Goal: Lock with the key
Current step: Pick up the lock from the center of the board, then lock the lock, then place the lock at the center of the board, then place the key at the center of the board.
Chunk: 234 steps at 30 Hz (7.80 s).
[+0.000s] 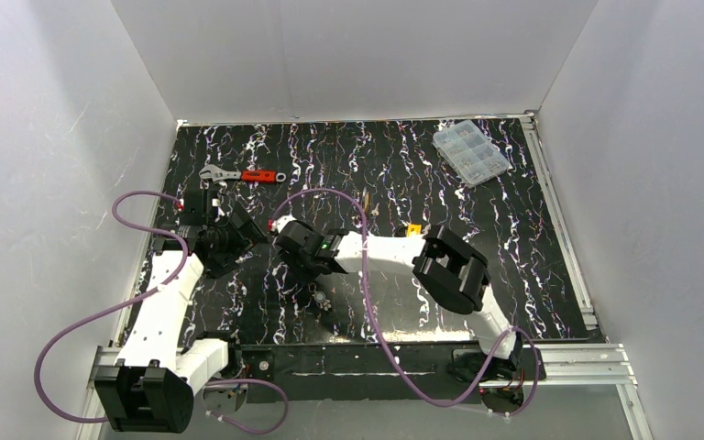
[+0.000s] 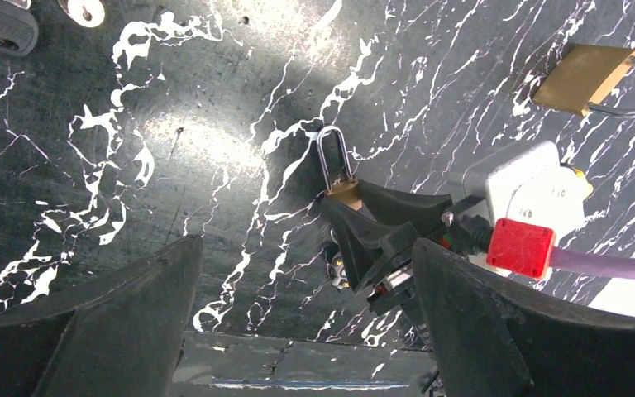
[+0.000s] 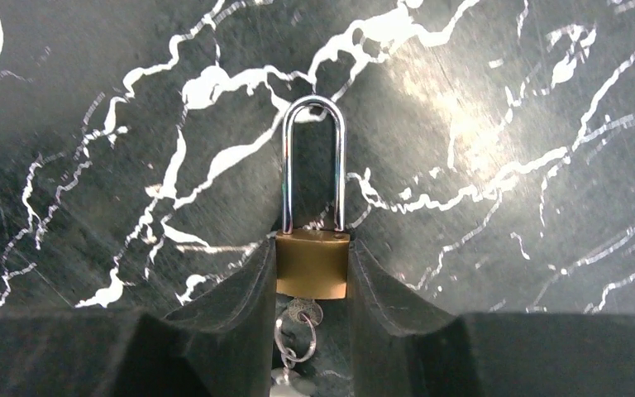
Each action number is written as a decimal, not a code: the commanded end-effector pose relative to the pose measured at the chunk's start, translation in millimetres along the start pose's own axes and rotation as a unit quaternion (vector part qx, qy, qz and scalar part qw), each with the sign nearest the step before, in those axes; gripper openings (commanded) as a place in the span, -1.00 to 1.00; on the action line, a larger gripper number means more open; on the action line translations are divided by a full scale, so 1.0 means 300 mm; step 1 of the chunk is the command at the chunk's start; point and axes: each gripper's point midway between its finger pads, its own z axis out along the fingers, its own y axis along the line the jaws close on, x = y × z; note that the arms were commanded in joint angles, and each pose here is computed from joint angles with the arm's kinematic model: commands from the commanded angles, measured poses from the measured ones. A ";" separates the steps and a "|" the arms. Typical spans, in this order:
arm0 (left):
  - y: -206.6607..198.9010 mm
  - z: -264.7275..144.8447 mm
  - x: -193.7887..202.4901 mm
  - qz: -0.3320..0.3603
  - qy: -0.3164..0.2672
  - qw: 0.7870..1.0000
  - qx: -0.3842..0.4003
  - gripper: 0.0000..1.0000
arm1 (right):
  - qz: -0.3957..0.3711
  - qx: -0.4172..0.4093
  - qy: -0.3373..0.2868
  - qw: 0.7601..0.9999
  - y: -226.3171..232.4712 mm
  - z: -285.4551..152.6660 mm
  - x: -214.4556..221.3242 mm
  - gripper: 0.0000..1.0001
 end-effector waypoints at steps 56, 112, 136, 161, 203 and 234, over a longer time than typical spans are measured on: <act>-0.724 -0.744 0.511 0.475 0.157 0.663 0.557 -1.00 | 0.028 -0.376 -0.306 0.874 -0.016 -1.342 -0.076 -0.22; -0.872 -0.945 0.367 0.372 0.005 0.704 0.605 -1.00 | 0.038 -0.450 -0.455 0.767 0.043 -1.736 -0.265 -0.97; -0.908 -0.882 0.479 0.402 0.032 0.701 0.588 -1.00 | 0.066 -0.413 -0.450 0.789 0.005 -1.666 -0.326 -0.97; -0.817 -0.891 0.355 0.415 -0.054 0.754 0.506 -1.00 | 0.069 -0.275 -0.439 0.852 -0.128 -1.470 -0.161 0.39; -0.830 -0.883 0.306 0.457 -0.053 0.770 0.443 -1.00 | 0.068 -0.193 -0.345 0.916 -0.206 -1.247 -0.082 -0.97; -0.692 -0.128 0.438 0.380 0.070 0.892 0.235 -1.00 | 0.271 -0.059 -0.133 0.952 -0.360 -0.739 0.227 -0.97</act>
